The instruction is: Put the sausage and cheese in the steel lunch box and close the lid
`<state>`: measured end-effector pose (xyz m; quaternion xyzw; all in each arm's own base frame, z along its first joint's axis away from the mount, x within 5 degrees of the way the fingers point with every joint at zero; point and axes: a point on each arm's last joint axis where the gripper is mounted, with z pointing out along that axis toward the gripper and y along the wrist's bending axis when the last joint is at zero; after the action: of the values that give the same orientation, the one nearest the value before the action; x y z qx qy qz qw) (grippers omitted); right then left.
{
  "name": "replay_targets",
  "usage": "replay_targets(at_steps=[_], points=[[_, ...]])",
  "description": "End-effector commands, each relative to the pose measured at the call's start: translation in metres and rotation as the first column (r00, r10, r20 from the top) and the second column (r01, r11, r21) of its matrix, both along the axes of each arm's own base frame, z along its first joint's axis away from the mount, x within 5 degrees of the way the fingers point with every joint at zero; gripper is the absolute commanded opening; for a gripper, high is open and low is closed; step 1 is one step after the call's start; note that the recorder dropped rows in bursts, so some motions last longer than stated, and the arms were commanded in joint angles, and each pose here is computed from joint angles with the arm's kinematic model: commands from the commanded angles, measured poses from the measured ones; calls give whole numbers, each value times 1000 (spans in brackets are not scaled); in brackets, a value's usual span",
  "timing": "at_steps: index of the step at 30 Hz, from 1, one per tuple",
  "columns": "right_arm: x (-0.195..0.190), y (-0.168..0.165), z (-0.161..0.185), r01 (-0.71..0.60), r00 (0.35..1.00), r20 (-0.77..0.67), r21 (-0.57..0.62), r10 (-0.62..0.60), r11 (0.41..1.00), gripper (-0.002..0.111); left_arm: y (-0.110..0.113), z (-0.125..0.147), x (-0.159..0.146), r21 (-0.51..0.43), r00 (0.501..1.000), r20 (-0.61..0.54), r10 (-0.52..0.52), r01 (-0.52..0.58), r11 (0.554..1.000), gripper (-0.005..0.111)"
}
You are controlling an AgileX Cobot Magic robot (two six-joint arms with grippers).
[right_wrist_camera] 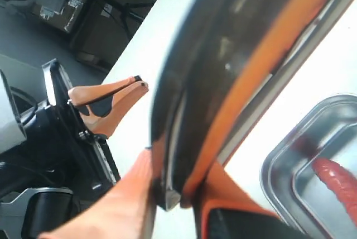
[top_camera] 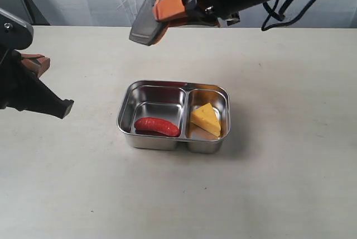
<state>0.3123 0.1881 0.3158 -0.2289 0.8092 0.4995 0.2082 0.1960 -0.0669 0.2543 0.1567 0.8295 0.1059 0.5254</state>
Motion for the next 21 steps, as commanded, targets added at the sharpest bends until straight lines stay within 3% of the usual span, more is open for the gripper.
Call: replay_targets(at_steps=[1,10,14,21], points=[[-19,25,7,-64,996,65,-26,66,998,-1,0,3,0,-15,1000,11,8,-8,1000,0],[-54,35,-10,-3,994,105,-96,13,995,-1,0,3,0,-15,1000,11,8,-8,1000,0],[-63,24,-18,82,981,187,-165,-50,983,-1,0,3,0,-15,1000,11,8,-8,1000,0],[-70,21,-13,100,948,318,-239,-19,966,-1,0,3,0,-15,1000,11,8,-8,1000,0]])
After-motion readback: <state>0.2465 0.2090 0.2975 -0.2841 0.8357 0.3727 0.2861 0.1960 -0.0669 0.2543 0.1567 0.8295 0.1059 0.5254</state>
